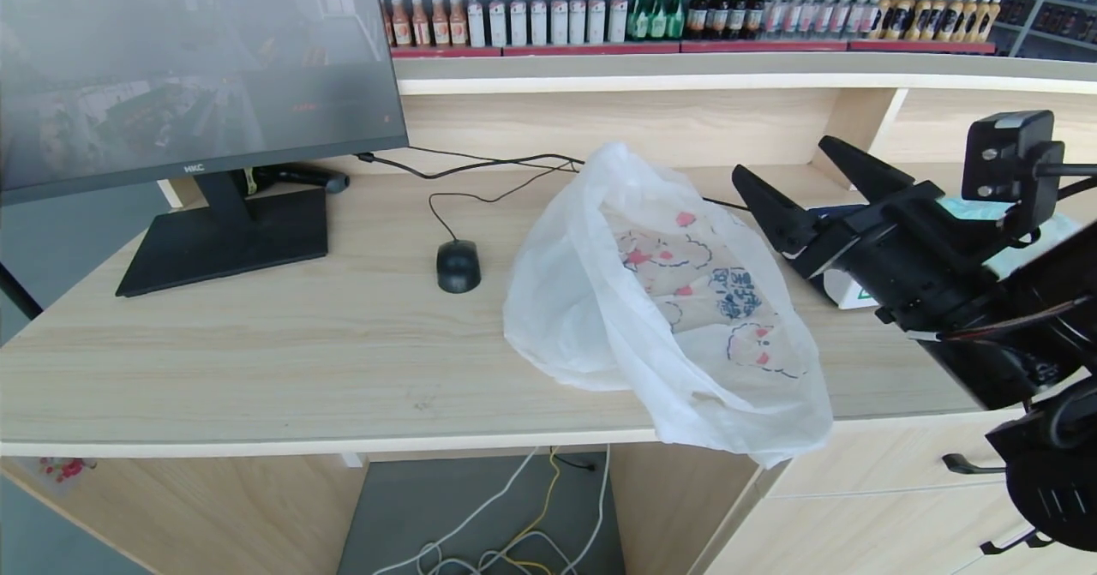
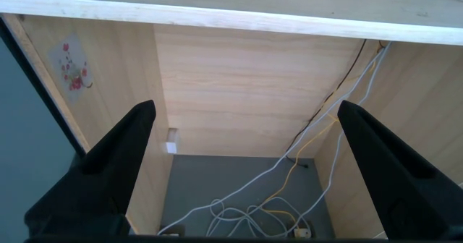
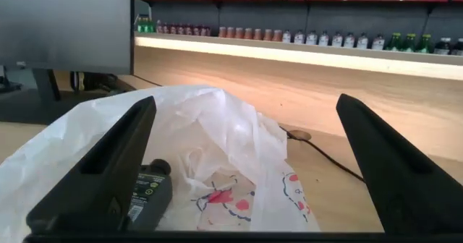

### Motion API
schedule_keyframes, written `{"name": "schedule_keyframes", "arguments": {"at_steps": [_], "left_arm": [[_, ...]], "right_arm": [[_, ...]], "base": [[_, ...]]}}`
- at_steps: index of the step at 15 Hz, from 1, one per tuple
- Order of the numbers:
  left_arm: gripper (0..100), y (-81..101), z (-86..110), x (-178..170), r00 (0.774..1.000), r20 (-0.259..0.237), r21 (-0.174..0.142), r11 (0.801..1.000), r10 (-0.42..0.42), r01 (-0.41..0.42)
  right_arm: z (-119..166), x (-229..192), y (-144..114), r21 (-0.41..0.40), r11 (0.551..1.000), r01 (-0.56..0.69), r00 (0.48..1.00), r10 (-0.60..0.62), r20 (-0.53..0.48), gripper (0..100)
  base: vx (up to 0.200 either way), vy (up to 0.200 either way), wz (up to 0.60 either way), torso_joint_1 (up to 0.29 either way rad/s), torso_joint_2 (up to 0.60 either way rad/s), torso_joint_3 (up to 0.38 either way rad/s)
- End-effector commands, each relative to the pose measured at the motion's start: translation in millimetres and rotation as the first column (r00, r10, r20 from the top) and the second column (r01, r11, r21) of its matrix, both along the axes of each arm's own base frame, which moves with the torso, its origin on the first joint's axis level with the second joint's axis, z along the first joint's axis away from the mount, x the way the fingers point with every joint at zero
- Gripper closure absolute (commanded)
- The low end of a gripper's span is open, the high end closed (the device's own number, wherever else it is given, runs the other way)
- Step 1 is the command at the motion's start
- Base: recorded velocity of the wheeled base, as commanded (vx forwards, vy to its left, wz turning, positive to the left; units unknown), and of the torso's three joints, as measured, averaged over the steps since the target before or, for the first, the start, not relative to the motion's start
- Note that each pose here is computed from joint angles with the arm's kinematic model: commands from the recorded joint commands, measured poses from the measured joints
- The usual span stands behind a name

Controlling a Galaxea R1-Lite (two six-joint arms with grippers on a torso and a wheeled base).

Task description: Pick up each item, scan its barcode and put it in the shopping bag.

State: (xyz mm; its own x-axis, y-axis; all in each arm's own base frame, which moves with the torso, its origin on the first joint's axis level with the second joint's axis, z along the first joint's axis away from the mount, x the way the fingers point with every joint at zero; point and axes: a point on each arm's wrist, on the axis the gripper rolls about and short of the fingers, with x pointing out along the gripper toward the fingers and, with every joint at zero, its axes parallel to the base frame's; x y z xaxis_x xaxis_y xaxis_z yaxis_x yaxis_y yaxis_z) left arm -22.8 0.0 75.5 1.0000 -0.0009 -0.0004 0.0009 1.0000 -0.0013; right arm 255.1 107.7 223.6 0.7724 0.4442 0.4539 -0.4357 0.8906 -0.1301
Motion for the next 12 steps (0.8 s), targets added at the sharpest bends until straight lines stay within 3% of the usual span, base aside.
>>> {"name": "schedule_keyframes", "arguments": {"at_steps": [1, 5, 8, 12], "left_arm": [[0, 0.0, 0.0, 0, 1.000, 0.000, 0.000, 1.000, -0.001, 0.001], [0, 0.0, 0.0, 0, 1.000, 0.000, -0.008, 1.000, 0.001, -0.001], [0, 0.0, 0.0, 0, 1.000, 0.000, -0.009, 1.000, 0.001, -0.001], [0, 0.0, 0.0, 0, 1.000, 0.000, -0.005, 1.000, 0.001, -0.001]], "right_arm": [[5, -9, -7, -0.009, 1.000, 0.021, 1.000, -0.021, 0.022, 0], [0, -9, -18, -0.042, 0.996, 0.079, 0.997, -0.078, 0.017, 0], [-6, -28, -25, -0.057, 0.995, 0.080, 0.997, -0.080, -0.005, 0], [-4, -32, -25, -0.052, 0.996, 0.076, 0.997, -0.076, 0.000, 0]], "base": [[0.000, 0.000, 0.00, 0.000, 0.00, 0.000], [0.000, 0.000, 0.00, 0.000, 0.00, 0.000], [-0.200, 0.000, 0.00, 0.012, 0.00, 0.001], [0.000, 0.000, 0.00, -0.013, -0.01, 0.001]]}}
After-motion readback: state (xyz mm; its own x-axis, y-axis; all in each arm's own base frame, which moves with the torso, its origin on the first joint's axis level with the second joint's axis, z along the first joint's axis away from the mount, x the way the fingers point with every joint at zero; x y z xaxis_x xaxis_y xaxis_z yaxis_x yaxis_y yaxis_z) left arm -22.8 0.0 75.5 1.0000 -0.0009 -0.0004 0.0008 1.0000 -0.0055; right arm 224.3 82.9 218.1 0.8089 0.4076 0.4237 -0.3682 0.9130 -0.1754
